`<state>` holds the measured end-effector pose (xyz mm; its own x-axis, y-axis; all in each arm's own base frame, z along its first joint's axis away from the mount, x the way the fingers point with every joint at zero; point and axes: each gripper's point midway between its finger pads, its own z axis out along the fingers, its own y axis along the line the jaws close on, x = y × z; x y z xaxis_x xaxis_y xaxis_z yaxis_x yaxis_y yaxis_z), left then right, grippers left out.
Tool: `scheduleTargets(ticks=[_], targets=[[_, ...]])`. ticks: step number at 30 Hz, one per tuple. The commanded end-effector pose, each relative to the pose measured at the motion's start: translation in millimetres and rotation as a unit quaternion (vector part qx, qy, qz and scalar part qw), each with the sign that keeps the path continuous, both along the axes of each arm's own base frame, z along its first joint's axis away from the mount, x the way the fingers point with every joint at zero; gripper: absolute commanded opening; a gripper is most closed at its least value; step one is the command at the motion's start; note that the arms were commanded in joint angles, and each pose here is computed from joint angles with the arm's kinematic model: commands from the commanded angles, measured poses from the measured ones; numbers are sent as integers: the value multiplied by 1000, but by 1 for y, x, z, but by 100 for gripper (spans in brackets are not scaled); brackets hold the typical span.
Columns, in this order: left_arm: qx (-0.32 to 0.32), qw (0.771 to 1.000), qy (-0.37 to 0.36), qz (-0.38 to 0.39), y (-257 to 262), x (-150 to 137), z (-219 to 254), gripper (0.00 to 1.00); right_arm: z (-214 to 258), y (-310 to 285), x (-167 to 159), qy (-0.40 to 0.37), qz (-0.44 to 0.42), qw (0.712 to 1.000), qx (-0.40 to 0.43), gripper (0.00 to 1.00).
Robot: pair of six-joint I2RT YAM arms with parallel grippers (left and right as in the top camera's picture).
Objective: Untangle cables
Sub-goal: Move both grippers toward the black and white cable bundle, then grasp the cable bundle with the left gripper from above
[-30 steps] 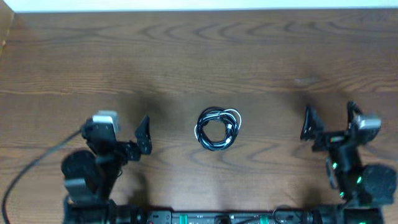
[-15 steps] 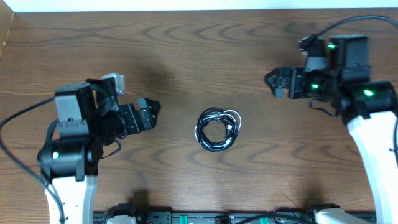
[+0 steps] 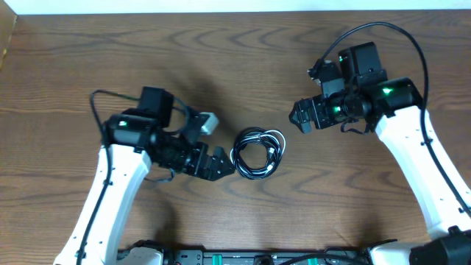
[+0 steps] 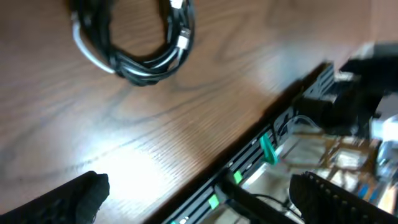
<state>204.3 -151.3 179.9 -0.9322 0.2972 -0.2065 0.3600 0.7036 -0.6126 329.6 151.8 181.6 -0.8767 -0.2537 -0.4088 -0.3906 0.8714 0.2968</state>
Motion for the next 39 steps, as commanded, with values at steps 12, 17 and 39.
scheduleTargets(ticks=[12, 17, 39], targets=[[-6, 997, -62, -37, -17, 23, -9, 78, -89, 72, -33, 80, 133, 985, -72, 92], [36, 999, -11, 16, -11, 28, -45, 70, -75, 67, 0, 30, 45, 996, -67, 96], [168, 985, -18, -26, -35, 40, -134, 45, -59, 1, 46, 0, -88, 994, -64, 99]])
